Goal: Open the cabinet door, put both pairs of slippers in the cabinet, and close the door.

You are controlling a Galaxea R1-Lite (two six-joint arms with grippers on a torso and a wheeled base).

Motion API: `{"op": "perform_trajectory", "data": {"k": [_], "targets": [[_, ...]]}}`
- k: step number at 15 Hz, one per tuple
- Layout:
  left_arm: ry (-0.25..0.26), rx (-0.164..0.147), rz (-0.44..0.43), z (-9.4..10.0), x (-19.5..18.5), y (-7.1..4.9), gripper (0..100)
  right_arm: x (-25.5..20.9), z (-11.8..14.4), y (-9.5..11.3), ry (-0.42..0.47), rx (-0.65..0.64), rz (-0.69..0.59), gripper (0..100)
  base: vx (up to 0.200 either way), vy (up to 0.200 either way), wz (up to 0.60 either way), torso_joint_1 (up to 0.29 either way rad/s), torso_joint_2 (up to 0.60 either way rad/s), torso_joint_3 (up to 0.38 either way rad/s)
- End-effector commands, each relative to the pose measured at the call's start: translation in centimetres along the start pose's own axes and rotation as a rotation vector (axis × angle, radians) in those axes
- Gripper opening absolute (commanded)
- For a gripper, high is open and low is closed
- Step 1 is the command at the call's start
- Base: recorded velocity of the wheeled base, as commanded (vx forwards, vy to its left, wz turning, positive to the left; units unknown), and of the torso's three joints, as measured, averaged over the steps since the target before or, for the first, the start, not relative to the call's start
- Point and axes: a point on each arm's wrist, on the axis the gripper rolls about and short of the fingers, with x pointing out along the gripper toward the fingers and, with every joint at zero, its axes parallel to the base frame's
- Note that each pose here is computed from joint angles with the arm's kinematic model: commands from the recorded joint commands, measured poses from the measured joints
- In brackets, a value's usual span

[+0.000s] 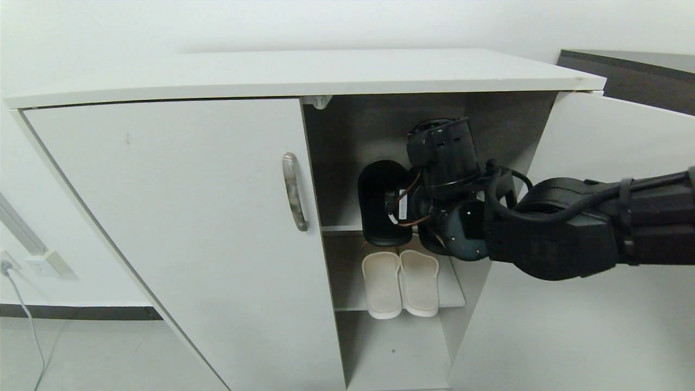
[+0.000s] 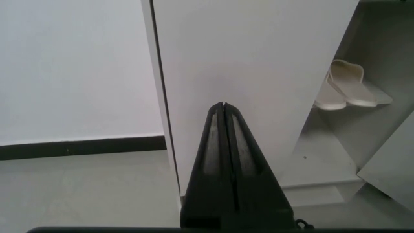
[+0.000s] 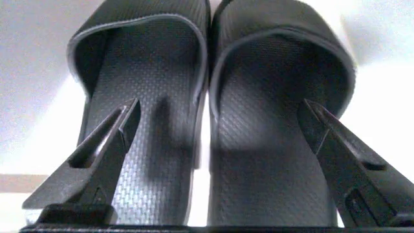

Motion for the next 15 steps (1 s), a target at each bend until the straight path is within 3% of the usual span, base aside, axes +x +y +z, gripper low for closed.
{"op": "perform_trajectory", "data": {"k": [1, 4, 5, 10, 11, 15], "targets": [[-0.001, 0.000, 0.000, 0.0, 0.0, 0.0, 0, -3.3, 0.1, -1.0, -0.012, 0.004, 0.044, 100, 0.000, 0.000, 0.00, 0.000, 0.00, 0.000], [0.001, 0.000, 0.000, 0.0, 0.0, 0.0, 0, -5.8, -1.2, -1.8, -0.013, 0.005, 0.115, 100, 0.000, 0.000, 0.00, 0.000, 0.00, 0.000], [0.001, 0.000, 0.000, 0.0, 0.0, 0.0, 0, -7.1, -2.0, -2.2, -0.004, 0.019, 0.208, 100, 0.000, 0.000, 0.00, 0.000, 0.00, 0.000], [0.001, 0.000, 0.000, 0.0, 0.0, 0.0, 0, -9.2, -3.6, -3.2, -0.017, 0.029, 0.323, 100, 0.000, 0.000, 0.00, 0.000, 0.00, 0.000], [0.001, 0.000, 0.000, 0.0, 0.0, 0.0, 0, -9.6, -3.7, -3.4, -0.015, 0.025, 0.333, 0, 0.000, 0.000, 0.00, 0.000, 0.00, 0.000], [0.002, 0.002, 0.000, 0.0, 0.0, 0.0, 0, -9.8, -4.5, -3.4, 0.005, -0.013, 0.353, 0, 0.000, 0.000, 0.00, 0.000, 0.00, 0.000]]}}
